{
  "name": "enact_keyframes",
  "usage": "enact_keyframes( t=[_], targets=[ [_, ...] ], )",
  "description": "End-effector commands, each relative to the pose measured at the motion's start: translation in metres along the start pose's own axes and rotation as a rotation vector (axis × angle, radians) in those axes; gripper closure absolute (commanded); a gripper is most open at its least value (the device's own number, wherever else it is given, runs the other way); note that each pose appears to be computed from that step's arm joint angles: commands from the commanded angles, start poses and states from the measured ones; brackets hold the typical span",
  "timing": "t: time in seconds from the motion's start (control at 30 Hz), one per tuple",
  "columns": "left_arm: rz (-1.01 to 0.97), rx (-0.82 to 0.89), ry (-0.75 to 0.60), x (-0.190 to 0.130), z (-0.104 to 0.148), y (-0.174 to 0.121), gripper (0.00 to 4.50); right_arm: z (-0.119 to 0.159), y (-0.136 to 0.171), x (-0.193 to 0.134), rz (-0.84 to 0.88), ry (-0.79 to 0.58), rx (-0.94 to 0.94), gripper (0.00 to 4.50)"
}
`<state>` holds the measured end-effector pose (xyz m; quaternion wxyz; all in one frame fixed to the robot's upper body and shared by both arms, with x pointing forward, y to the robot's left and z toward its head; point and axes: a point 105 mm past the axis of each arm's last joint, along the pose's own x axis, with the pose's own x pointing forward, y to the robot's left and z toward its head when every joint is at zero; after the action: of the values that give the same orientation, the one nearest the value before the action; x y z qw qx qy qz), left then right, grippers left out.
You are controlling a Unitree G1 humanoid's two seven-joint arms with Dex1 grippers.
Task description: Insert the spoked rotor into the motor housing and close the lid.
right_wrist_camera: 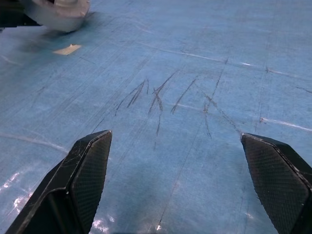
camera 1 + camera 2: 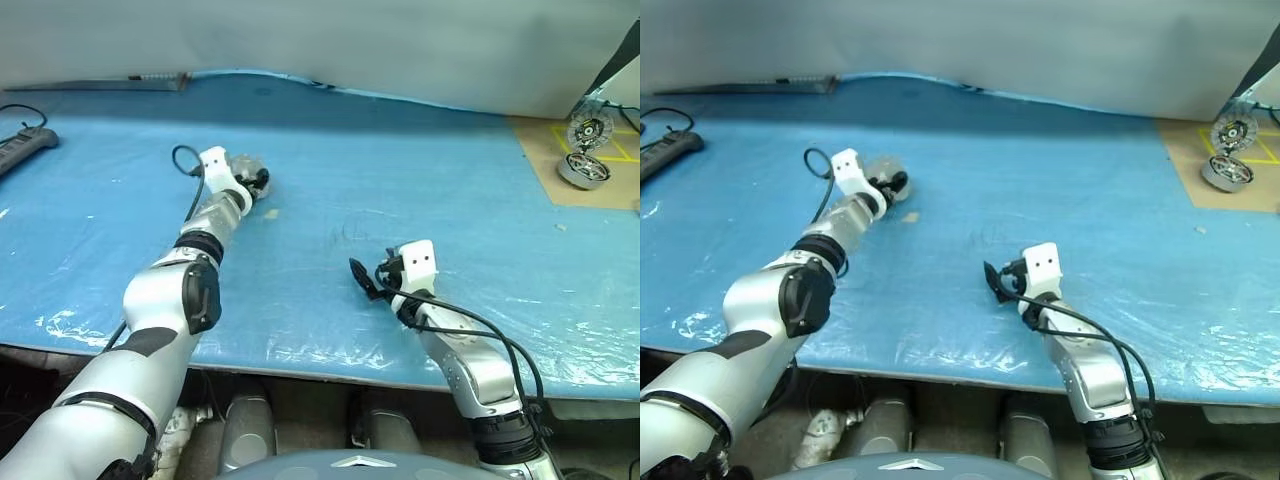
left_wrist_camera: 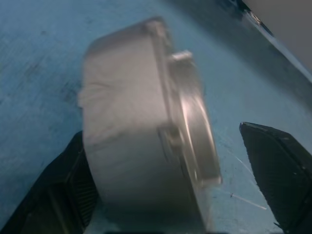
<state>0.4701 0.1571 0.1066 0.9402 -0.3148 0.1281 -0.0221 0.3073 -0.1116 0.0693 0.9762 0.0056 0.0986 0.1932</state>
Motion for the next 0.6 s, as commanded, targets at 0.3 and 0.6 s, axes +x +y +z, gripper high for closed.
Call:
enact_keyframes(
  t=[0.3,0.6],
  targets=[
    [0.052,0.132,0.047,-0.009,0.000,0.037,0.03,0.012,0.002,-0.003,0.017,-0.035,0.011,0.00],
    [0.038,0.370,0.262,-0.035,-0.028,0.093,0.03,0.014,0.010,0.000,0.066,-0.043,0.041,0.00]
  ],
)
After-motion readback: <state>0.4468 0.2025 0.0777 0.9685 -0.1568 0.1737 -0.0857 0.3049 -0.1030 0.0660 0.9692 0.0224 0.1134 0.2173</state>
